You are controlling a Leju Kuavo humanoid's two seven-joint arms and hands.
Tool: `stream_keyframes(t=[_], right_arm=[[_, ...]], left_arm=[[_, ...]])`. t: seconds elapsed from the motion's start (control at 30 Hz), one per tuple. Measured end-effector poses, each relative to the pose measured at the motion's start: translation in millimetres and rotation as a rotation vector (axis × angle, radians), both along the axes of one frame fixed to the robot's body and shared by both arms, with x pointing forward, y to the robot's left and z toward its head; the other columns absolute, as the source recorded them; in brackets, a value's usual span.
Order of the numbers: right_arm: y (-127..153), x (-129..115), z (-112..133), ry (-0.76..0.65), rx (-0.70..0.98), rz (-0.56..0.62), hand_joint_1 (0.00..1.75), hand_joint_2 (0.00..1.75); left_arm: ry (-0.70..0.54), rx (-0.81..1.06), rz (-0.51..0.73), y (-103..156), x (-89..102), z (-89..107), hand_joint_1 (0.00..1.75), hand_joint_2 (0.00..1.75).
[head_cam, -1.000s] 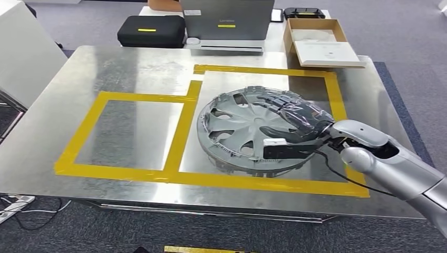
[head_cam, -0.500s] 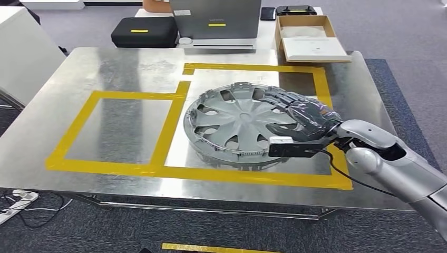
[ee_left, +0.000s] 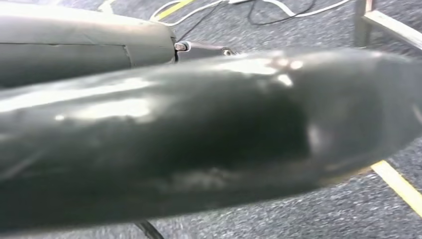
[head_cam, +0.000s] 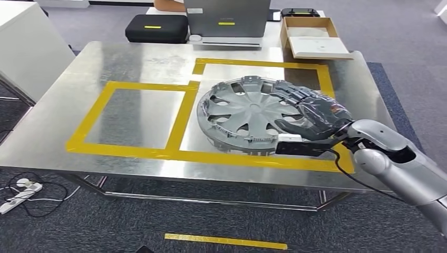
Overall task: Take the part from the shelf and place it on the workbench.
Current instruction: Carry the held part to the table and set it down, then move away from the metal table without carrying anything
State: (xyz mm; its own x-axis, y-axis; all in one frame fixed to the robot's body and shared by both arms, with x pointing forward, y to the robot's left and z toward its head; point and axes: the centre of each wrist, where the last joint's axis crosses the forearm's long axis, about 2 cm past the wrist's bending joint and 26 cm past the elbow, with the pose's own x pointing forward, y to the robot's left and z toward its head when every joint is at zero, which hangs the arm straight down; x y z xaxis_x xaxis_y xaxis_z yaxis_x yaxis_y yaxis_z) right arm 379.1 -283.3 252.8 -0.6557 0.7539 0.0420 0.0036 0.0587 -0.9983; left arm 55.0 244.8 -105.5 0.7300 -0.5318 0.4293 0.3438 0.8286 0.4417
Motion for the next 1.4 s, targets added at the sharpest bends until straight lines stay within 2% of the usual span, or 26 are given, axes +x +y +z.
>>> stream_keyframes(t=[0.13,0.47,1.4], right_arm=[[-6,-3,3,-0.049,0.025,-0.054,0.0,0.0],[-28,-13,-16,-0.046,0.096,-0.218,0.0,0.0],[-60,-39,-56,0.07,0.223,-0.409,0.0,0.0]], left_arm=[[0.0,0.001,0.003,-1,0.2,0.1,0.0,0.0],[0.015,0.004,0.018,-2,-4.8,-0.4,0.0,0.0],[0.026,0.001,0.035,-4,-7.8,-0.5,0.0,0.0]])
